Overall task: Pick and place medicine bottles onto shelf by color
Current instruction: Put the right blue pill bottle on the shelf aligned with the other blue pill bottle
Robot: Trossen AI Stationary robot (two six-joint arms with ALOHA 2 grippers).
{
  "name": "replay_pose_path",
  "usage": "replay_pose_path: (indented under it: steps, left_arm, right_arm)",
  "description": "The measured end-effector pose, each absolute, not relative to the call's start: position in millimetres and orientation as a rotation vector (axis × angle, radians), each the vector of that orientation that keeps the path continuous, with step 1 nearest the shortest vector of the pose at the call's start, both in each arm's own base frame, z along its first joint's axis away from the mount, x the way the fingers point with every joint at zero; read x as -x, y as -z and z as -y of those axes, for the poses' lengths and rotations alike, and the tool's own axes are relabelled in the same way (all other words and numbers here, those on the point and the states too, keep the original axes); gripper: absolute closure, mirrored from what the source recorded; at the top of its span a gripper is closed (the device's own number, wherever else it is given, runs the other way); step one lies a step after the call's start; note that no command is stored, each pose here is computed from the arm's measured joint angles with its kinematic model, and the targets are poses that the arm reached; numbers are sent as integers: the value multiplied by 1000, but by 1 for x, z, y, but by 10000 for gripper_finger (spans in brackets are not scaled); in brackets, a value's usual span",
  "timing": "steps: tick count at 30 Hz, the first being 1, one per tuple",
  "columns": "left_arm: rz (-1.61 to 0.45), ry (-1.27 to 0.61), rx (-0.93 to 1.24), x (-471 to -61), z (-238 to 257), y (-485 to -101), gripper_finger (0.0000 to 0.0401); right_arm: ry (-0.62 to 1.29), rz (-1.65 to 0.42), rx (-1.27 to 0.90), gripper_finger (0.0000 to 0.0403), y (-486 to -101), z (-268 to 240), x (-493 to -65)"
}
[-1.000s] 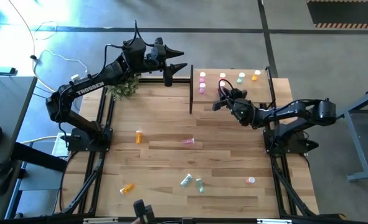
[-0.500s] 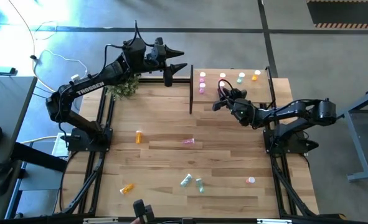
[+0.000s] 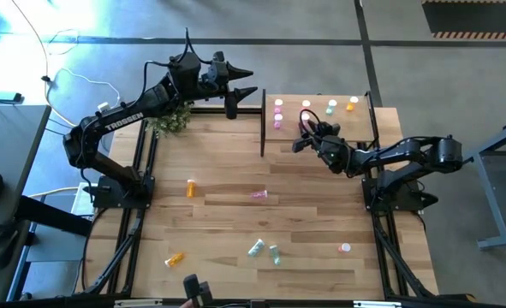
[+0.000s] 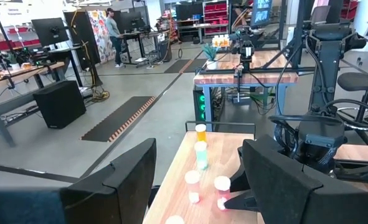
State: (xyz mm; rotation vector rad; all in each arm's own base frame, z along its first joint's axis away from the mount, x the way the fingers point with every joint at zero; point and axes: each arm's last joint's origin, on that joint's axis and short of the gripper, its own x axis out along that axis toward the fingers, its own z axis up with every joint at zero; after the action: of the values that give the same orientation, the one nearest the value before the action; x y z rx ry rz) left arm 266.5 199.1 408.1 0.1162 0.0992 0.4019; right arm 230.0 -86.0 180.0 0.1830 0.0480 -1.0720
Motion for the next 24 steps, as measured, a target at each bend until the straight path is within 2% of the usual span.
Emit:
replay_pose_path:
  steps: [24]
  left_arm:
    - [-99,-402,-115,-266,-199,-408,174]
  right_arm:
    - [1039,80,-176,235,-214,82,-217]
